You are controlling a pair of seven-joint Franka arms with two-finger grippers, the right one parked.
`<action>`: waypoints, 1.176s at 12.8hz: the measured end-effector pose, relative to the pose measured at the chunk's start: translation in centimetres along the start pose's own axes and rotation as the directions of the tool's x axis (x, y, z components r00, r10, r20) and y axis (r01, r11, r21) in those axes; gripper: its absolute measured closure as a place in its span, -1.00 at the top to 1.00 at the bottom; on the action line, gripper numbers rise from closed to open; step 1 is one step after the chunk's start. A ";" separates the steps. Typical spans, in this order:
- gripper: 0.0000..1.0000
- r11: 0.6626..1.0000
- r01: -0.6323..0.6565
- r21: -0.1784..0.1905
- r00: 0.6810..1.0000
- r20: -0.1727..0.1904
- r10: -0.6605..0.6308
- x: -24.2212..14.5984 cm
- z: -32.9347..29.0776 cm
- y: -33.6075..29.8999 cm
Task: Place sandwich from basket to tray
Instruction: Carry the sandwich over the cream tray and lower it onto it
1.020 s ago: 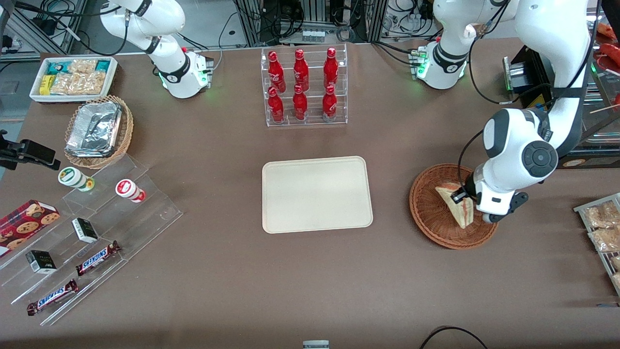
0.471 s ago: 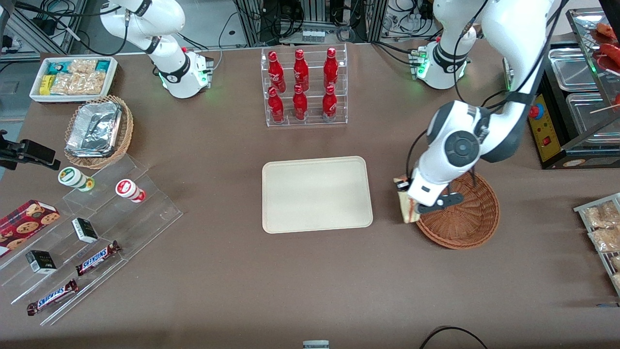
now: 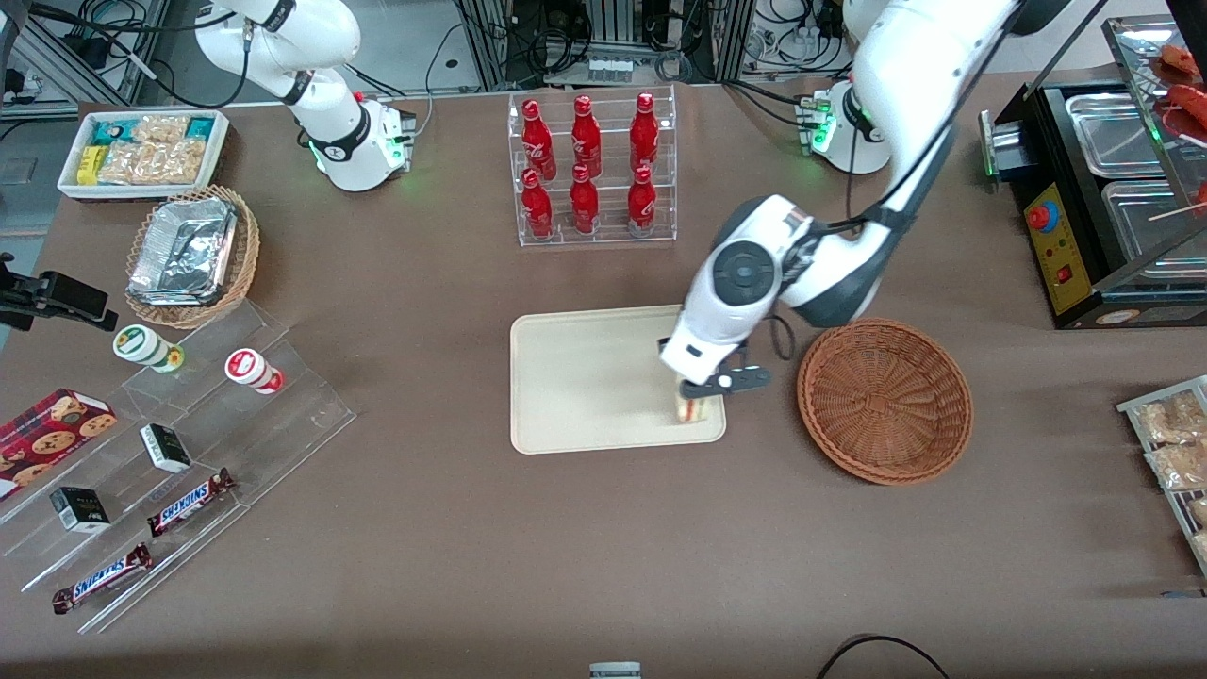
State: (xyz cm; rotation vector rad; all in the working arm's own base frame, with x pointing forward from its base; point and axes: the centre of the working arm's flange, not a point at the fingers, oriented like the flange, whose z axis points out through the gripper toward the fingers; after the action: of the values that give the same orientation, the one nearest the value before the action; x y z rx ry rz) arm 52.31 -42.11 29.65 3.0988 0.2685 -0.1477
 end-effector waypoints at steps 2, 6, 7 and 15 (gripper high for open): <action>-0.67 1.000 0.030 0.000 0.999 -0.019 -0.030 -1.1 2.5 4.7; -0.67 0.998 0.069 0.000 0.998 -0.003 -0.069 -1.8 4.7 8.3; -0.67 0.997 0.075 0.001 0.997 -0.002 -0.075 -1.7 4.7 8.3; -0.67 0.994 0.090 0.063 0.996 -0.009 -0.089 -3.7 6.6 9.2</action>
State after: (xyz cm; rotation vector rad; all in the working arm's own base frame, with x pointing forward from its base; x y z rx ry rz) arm 49.71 -52.02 23.59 3.1511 0.4111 -0.1514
